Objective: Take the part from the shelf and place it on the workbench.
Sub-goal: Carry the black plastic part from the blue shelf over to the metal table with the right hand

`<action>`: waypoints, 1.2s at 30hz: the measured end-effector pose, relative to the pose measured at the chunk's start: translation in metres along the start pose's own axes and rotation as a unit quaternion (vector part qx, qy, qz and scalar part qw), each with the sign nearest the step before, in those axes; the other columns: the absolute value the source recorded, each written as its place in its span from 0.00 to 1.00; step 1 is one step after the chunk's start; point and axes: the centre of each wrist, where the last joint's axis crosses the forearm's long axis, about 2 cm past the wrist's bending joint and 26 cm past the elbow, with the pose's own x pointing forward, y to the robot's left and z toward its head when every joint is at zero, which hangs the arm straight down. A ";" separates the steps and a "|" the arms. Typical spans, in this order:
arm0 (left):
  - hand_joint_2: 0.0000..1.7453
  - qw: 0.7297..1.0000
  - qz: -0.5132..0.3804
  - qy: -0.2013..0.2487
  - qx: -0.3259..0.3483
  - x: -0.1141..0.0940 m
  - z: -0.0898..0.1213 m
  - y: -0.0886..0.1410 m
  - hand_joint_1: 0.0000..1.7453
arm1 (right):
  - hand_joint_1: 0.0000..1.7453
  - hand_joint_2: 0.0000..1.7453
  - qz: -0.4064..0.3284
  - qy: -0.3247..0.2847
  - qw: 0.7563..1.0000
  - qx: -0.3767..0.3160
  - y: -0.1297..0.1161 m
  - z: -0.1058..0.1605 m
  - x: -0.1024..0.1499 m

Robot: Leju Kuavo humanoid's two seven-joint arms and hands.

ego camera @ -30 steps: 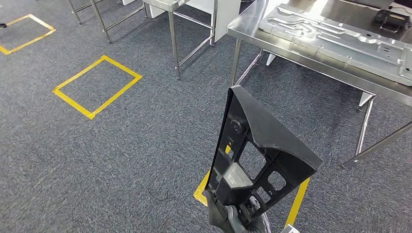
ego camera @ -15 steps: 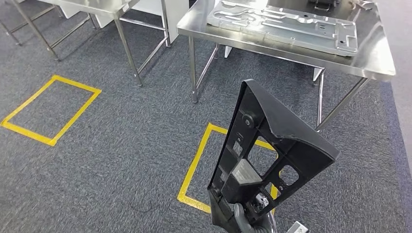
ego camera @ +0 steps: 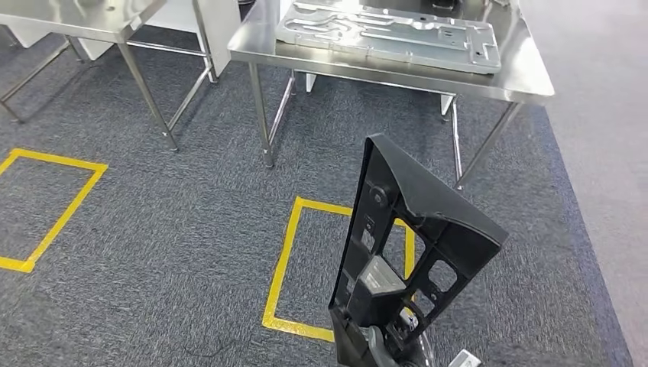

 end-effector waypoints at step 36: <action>1.00 1.000 0.013 0.011 -0.007 -0.008 0.004 -0.007 0.00 | 1.00 1.00 0.015 0.018 1.000 -0.021 -0.003 0.007 0.001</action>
